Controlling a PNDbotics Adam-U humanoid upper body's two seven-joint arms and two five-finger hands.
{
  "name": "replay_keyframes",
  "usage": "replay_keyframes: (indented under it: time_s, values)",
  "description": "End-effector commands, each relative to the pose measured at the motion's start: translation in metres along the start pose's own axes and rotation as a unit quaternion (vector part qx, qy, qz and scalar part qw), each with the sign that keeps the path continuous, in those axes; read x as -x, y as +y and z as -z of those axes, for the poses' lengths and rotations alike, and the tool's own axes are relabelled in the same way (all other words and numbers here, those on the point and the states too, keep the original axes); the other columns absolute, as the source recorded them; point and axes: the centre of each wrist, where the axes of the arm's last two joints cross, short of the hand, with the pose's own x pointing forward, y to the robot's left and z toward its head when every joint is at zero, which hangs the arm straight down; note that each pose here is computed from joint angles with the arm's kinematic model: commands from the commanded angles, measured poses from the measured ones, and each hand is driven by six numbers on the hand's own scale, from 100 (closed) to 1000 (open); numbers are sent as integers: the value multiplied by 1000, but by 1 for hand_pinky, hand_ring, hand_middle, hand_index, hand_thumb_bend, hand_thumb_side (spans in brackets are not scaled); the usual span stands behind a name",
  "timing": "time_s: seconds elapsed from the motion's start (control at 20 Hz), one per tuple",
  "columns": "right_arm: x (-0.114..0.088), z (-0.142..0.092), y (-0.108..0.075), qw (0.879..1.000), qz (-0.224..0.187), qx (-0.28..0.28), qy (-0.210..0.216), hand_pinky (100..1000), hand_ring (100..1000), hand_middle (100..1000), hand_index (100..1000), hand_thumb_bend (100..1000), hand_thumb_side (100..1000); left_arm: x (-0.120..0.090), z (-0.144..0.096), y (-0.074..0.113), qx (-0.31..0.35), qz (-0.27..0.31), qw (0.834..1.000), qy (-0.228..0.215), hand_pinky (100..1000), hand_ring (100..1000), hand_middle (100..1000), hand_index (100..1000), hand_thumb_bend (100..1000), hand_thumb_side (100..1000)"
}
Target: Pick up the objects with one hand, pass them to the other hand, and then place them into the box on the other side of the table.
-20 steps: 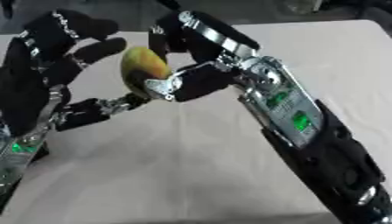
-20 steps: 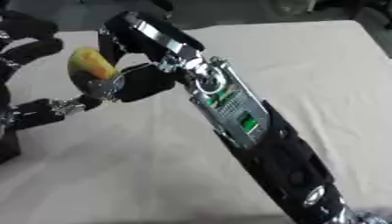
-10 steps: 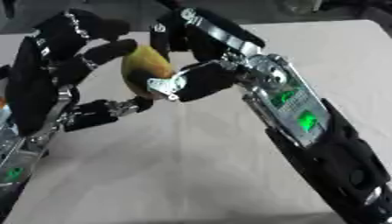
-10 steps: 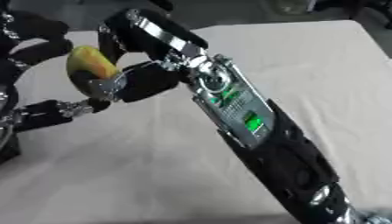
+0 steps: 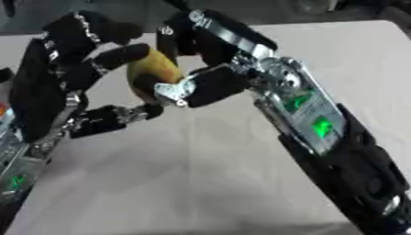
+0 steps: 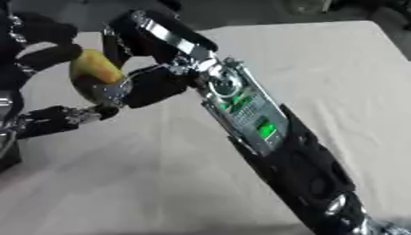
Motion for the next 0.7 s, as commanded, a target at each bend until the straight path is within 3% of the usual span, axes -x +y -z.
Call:
replay_keyframes:
  time_s: [0.05, 0.7]
  values:
    - [-9, 0, -4, 1000, -8, -2, -13, 609, 450, 423, 463, 322, 100, 2, 8, 3, -12, 2, 1000, -19, 618, 547, 705, 785, 877, 100]
    - [-10, 0, -3, 1000, 0, -11, -12, 602, 447, 421, 460, 321, 100, 1, 8, -2, 9, 10, 1000, -10, 621, 550, 702, 773, 836, 100]
